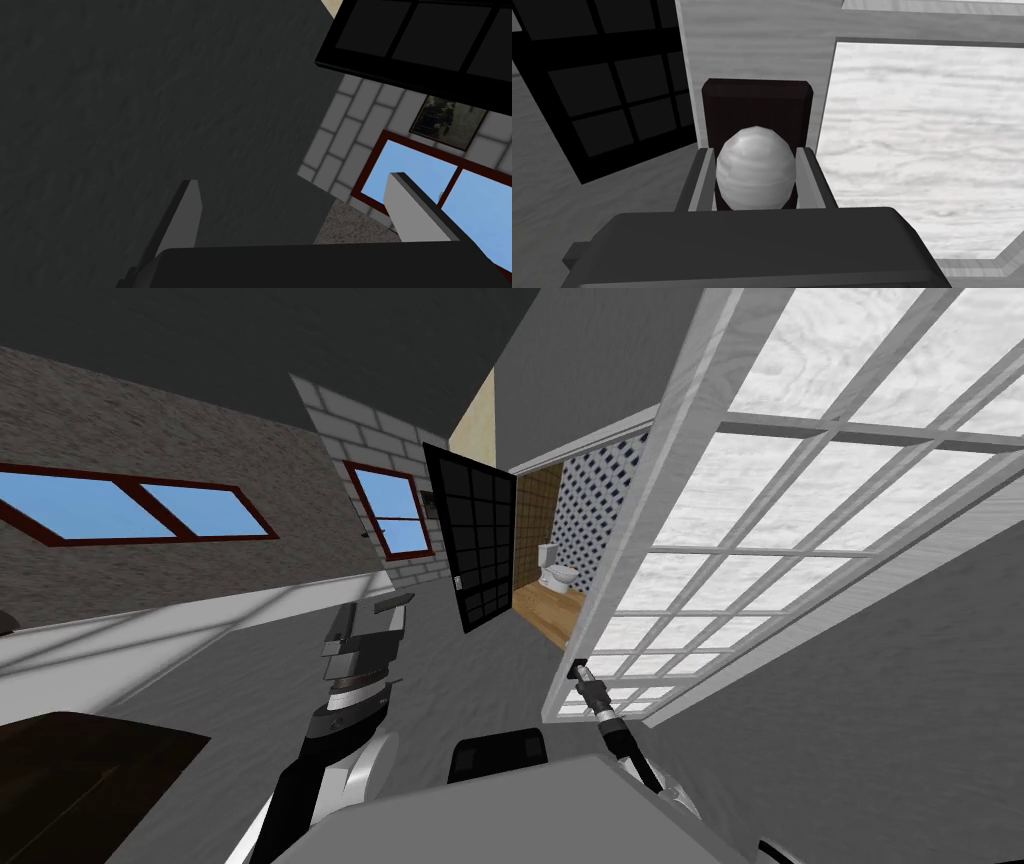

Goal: Pull the door open

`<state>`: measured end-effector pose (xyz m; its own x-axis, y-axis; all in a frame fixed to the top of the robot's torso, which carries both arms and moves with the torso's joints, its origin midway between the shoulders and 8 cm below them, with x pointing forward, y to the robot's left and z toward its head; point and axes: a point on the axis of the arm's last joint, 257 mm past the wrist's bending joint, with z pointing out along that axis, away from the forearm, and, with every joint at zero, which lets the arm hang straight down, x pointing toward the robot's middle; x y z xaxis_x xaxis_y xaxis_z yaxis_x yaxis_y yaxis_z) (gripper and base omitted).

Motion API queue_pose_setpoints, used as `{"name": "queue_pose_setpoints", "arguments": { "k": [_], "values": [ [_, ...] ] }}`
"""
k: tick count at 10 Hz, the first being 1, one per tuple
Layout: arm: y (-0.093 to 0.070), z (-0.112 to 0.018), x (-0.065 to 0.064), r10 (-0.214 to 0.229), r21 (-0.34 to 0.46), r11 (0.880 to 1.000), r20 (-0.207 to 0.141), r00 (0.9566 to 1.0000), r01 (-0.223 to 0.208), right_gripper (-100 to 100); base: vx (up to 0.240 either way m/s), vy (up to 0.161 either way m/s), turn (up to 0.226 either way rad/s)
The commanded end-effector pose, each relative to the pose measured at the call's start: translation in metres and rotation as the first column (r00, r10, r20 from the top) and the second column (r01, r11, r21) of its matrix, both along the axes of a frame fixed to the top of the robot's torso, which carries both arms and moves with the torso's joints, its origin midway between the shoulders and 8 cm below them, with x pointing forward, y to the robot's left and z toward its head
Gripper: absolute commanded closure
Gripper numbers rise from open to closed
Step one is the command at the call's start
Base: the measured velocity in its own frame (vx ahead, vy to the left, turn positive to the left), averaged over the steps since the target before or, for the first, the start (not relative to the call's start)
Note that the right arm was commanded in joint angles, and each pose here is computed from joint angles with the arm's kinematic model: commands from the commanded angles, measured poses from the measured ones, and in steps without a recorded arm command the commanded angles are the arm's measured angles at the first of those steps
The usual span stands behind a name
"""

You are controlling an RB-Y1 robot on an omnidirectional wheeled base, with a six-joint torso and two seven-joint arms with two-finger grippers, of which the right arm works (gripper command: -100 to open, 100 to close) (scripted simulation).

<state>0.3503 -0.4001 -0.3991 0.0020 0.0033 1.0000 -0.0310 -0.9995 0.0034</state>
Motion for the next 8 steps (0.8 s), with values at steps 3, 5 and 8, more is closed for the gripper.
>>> {"name": "queue_pose_setpoints", "arguments": {
  "k": [3, 5, 8],
  "values": [
    [0.002, 0.0, -0.008, 0.027, 0.001, 1.0, -0.003, 0.9996, -0.027, 100, -0.145, -0.027, 0.046],
    [0.002, -0.002, -0.017, 0.043, 0.002, 0.999, -0.006, 0.999, -0.043, 100, -0.168, -0.04, 0.138],
    [0.0, -0.001, -0.03, 0.069, 0.002, 0.998, -0.002, 0.9976, -0.069, 100, -0.196, -0.055, 0.14]
  ]
}}
